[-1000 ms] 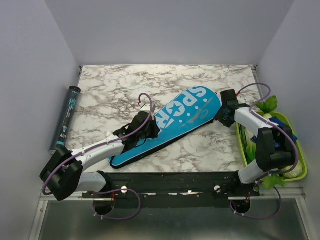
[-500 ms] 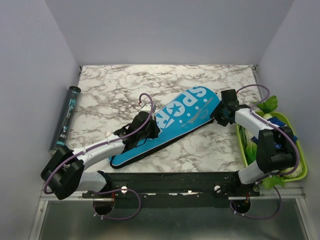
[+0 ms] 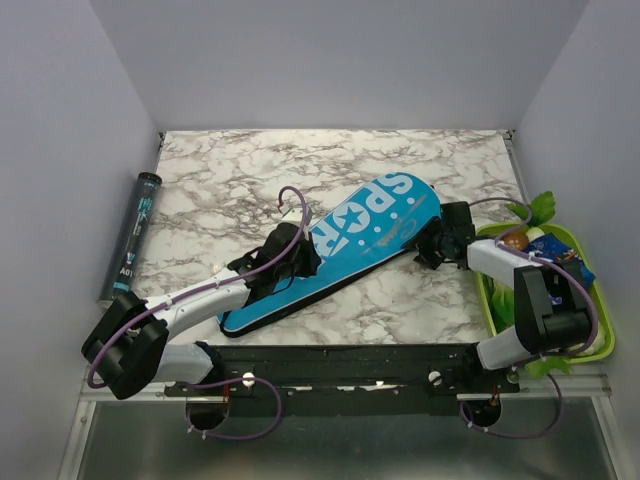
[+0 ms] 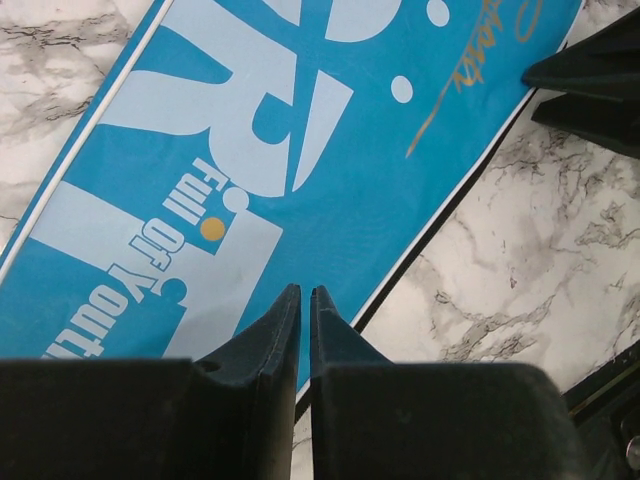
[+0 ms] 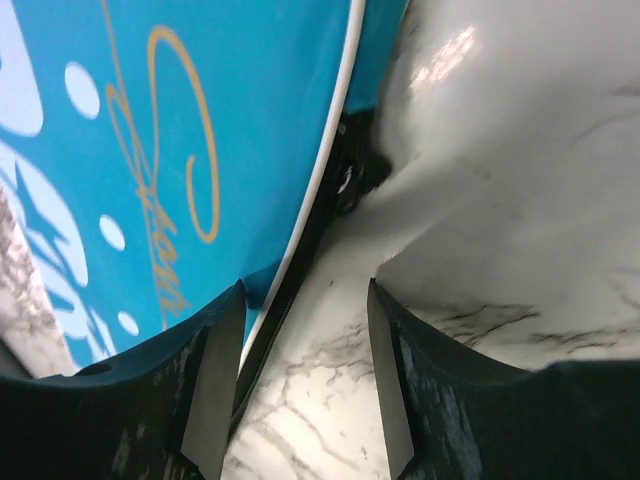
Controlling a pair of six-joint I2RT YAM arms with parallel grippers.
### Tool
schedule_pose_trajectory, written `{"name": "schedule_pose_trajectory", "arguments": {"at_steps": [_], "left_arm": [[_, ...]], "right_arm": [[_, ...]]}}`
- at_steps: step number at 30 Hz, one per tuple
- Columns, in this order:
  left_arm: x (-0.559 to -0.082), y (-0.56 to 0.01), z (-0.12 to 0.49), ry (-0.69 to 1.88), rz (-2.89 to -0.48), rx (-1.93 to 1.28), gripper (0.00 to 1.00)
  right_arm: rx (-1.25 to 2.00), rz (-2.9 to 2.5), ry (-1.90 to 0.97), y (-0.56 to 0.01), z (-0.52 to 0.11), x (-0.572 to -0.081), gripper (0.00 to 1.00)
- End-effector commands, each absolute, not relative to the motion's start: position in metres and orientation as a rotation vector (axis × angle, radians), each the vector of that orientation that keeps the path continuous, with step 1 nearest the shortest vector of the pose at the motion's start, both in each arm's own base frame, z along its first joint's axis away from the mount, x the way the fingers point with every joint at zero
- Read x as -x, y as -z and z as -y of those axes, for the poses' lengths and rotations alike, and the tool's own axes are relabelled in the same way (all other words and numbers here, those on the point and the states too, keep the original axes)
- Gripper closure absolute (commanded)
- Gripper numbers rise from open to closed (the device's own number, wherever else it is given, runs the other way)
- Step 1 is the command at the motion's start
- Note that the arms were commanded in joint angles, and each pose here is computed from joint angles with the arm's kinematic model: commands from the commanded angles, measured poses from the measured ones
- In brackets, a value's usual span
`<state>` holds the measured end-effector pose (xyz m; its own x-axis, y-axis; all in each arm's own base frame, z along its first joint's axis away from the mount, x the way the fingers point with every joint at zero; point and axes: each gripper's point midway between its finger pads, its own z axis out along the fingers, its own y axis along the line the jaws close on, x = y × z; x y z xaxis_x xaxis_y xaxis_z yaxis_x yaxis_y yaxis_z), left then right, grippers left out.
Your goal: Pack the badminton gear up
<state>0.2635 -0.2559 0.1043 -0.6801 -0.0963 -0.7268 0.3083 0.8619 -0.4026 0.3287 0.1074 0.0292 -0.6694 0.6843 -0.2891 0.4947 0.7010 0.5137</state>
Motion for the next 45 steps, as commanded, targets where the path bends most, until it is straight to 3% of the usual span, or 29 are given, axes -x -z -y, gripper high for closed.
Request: {"name": "schedule_pose_trajectory", "arguments": {"at_steps": [1, 10, 12, 13, 16, 17, 18, 20, 25, 36, 45], "left_arm": [[-0.263, -0.108, 0.26, 0.686, -2.204, -0.18, 0.8], [-0.26, -0.108, 0.267, 0.746, -2.165, -0.206, 0.73], [-0.26, -0.109, 0.269, 0.757, -2.154, -0.226, 0.71], [-0.26, -0.112, 0.273, 0.776, -2.129, -0.243, 0.68], [-0.251, -0.122, 0.287, 0.782, -2.062, -0.341, 0.62], [-0.251, -0.127, 0.288, 0.749, -2.034, -0.357, 0.6], [-0.249, -0.129, 0.291, 0.73, -2.022, -0.385, 0.58], [-0.242, -0.137, 0.302, 0.68, -1.989, -0.48, 0.52], [-0.233, -0.161, 0.311, 0.506, -1.9, -0.585, 0.47], [-0.217, -0.153, 0.322, 0.176, -1.866, -0.671, 0.43], [-0.193, -0.156, 0.344, 0.214, -1.721, -0.892, 0.33]], "right_arm": [[-0.978, -2.424, -0.698, -0.022, -0.129, -0.313, 0.39], [-1.112, -2.313, -0.867, -0.004, -0.145, -0.308, 0.39], [-1.141, -2.321, -0.862, 0.004, -0.145, -0.307, 0.44], [-1.149, -2.315, -0.869, 0.005, -0.146, -0.309, 0.49], [-1.155, -2.311, -0.842, 0.008, -0.144, -0.315, 0.77], [-1.149, -2.31, -0.827, 0.008, -0.143, -0.318, 0.94], [-1.131, -2.3, -0.829, 0.001, -0.144, -0.325, 0.99], [-1.108, -2.313, -0.811, -0.002, -0.143, -0.325, 0.99], [-1.044, -2.295, -0.776, -0.03, -0.137, -0.325, 1.0], [-0.878, -2.283, -0.791, -0.106, -0.137, -0.322, 0.99], [-0.727, -2.348, -0.803, -0.141, -0.145, -0.321, 0.99]]}}
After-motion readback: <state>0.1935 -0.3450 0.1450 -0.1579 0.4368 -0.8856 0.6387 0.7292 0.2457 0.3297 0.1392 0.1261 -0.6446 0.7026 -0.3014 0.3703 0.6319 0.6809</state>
